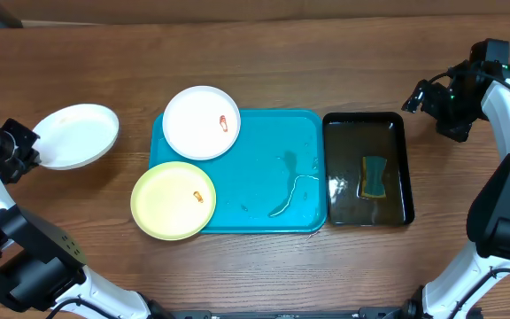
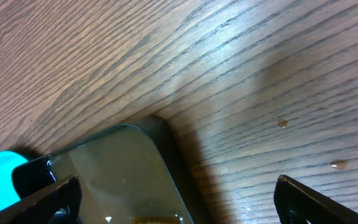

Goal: Clean dirty plates on tray and stack at the side
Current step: 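Carry the white plate left and set it on the table, then release the white plate and move the left gripper to the pink plate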

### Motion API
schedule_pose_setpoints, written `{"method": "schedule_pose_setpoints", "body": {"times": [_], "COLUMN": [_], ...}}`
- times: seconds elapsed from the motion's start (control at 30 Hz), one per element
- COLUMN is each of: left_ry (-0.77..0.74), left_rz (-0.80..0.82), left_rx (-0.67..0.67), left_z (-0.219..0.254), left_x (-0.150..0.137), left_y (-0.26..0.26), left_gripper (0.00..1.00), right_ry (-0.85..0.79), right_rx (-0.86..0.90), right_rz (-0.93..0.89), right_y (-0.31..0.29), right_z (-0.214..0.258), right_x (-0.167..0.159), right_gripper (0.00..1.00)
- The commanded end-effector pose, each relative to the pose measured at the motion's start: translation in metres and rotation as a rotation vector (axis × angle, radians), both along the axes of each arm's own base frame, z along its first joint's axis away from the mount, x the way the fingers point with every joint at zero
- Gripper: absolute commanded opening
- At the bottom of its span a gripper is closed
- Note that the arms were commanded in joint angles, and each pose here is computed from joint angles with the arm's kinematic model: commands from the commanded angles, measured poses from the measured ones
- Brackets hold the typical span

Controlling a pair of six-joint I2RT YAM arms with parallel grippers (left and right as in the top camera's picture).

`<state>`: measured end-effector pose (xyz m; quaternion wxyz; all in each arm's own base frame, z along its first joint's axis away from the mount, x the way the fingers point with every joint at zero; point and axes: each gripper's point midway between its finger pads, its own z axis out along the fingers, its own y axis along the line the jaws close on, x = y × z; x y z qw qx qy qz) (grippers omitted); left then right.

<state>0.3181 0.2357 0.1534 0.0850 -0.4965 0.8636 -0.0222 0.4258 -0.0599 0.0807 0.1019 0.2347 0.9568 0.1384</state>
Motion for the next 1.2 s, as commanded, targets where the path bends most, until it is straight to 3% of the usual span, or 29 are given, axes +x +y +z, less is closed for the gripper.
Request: {"method": "schedule_pose_setpoints", "body": {"times": [0.0, 0.57, 1.0, 1.03, 1.1, 1.17], "left_ry": [0.019, -0.032, -0.074, -0.073, -0.073, -0.089], "left_rz": [0.025, 0.024, -0.018, -0.018, -0.017, -0.044], "left_rx": [0.043, 0.055, 0.066, 0.065, 0.064, 0.042], "left_z": [-0.004, -0.068, -0.071, -0.071, -0.071, -0.071], "left_x": [-0.001, 0.013, 0.028, 0.027, 0.027, 0.03], "left_y": [0.005, 0.003, -0.003, -0.003, -0.003, -0.008], "left_gripper": [0.04, 0.04, 0.06, 0.11, 0.36, 0.46], "right_ry": [-0.05, -0.05, -0.05, -0.05, -0.05, -0.05], "right_rx": [-0.006, -0.006, -0.006, -0.006, -0.006, -0.006], "right_rz": [-0.008, -0.008, -0.008, -0.008, -0.008, -0.008], "right_y": [-0.003, -0.003, -0.003, -0.003, -0.003, -0.003], "right_z": [0.018, 0.018, 0.018, 0.018, 0.018, 0.018], "right_x": [0.007, 0.007, 0.007, 0.007, 0.007, 0.007], "right_gripper": [1.0, 1.0, 1.0, 1.0, 1.0, 1.0]}}
